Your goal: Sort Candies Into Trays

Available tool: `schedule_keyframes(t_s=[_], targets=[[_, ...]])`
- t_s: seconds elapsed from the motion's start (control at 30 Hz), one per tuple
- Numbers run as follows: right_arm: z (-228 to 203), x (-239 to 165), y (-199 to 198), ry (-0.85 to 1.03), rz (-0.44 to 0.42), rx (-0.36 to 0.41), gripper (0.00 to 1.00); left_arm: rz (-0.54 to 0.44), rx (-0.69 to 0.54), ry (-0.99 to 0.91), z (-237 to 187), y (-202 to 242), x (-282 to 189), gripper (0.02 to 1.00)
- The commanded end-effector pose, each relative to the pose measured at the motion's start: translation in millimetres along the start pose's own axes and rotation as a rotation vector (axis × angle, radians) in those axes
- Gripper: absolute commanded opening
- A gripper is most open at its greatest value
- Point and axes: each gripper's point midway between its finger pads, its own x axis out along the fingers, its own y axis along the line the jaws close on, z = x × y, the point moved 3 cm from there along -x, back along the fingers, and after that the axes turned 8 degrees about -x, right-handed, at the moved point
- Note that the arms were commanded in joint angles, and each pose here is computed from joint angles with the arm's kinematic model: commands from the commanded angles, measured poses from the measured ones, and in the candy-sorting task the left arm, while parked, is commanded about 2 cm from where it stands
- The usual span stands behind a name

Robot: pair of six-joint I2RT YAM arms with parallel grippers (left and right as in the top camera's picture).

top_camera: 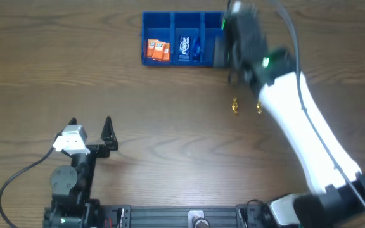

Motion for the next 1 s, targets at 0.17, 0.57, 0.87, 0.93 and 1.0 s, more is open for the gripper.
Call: schedule_keyframes(t_s=[0.17,0.57,0.87,0.93,1.0], targets=[[11.2,138.5,-9.9,0.145,-0.069,-0.084,0.145,0.024,0.015,0.045,-14.9,6.7,1.4,0.998],[-11.9,177.6,-4.0,0.212,-0.015,-0.082,0.551,0.024,0.015,0.045,-14.9,6.6,1.4,0.998],[-22.8,88.9,-20.6,0.147,-0.006,-0.072,0.614,0.025,0.015,0.045,-14.8,6.7,1.4,0.998],[-57.5,74.5,-27.4,0.186,-0.01,-0.077,0.612,0.024,0.015,0.045,-14.9,6.7,1.4,0.996],[-98.2,70.2,-33.4,0.25,-0.017,-0.084,0.612,0.024,0.015,0.045,-14.9,6.7,1.4,0.998]])
